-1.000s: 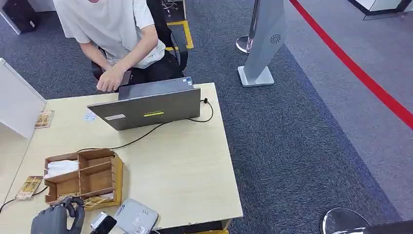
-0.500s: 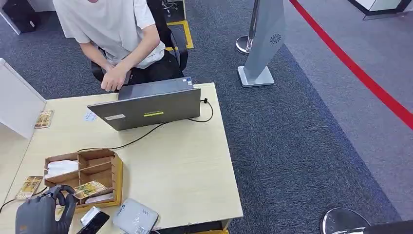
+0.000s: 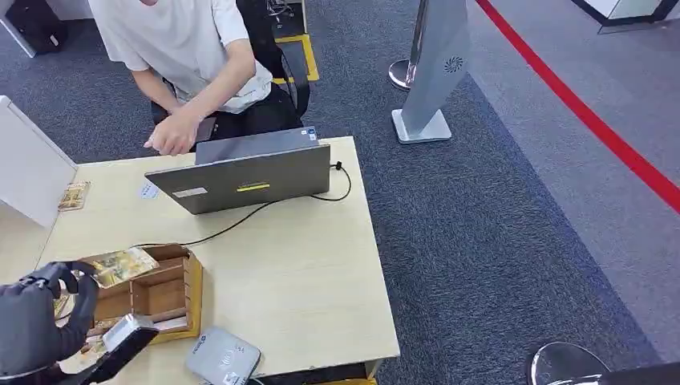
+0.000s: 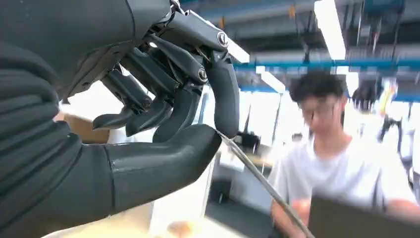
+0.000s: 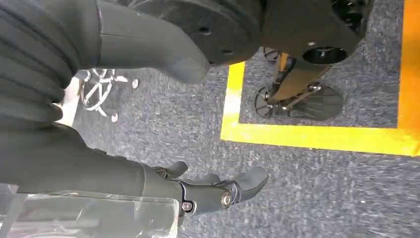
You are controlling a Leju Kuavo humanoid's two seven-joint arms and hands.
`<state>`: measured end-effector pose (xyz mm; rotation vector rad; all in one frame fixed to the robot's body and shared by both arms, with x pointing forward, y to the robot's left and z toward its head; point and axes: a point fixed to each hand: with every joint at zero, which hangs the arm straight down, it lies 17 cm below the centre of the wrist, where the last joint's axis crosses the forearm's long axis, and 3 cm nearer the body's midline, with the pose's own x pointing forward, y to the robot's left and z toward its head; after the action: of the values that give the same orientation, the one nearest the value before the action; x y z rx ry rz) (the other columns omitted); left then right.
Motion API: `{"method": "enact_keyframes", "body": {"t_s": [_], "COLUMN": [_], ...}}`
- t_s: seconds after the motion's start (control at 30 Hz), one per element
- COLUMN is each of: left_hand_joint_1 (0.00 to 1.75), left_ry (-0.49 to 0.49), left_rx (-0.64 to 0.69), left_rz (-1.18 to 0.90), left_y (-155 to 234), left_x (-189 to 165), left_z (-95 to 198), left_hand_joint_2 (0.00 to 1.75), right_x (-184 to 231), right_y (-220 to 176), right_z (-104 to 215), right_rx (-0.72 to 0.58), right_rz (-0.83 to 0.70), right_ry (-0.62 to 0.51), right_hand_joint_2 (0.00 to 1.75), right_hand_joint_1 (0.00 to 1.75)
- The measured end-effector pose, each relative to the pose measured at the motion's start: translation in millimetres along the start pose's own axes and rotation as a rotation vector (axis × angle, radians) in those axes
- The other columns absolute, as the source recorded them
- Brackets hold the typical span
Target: Pass the card to the sensor for recognition and then transmit it.
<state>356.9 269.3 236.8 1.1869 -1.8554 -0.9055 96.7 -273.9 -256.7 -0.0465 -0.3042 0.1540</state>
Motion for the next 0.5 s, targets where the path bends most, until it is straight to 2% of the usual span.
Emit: {"method": "enact_keyframes", "body": {"t_s": [0.17, 0.27, 0.4, 0.5], "left_hand_joint_1": [1.75, 1.75, 1.75, 1.75], "left_ry": [0.004, 0.036, 0.072, 0.097], "left_rx": [0.159, 0.205, 0.229, 0.228], "left_rz": [-0.128, -0.193, -0.278, -0.321], "left_y": [38.3, 52.3, 65.5, 70.5], "left_x": [-38.7, -67.7, -101.2, -119.3], "left_z": [-73.4, -109.0, -146.9, -162.7], "left_hand_joint_2": [1.75, 1.75, 1.75, 1.75], "right_x": [25.5, 34.3, 39.2, 37.5], "right_y": [3.5, 6.0, 7.5, 9.2], "right_z": [-4.0, -6.2, -8.4, -9.2], "right_rx": [0.016, 0.028, 0.036, 0.043], "right_rz": [0.047, 0.069, 0.084, 0.094], "right_ry": [-0.043, -0.054, -0.059, -0.056], "right_hand_joint_2": [1.75, 1.75, 1.75, 1.75], "right_hand_joint_1": [0.0, 0.0, 0.0, 0.0]}}
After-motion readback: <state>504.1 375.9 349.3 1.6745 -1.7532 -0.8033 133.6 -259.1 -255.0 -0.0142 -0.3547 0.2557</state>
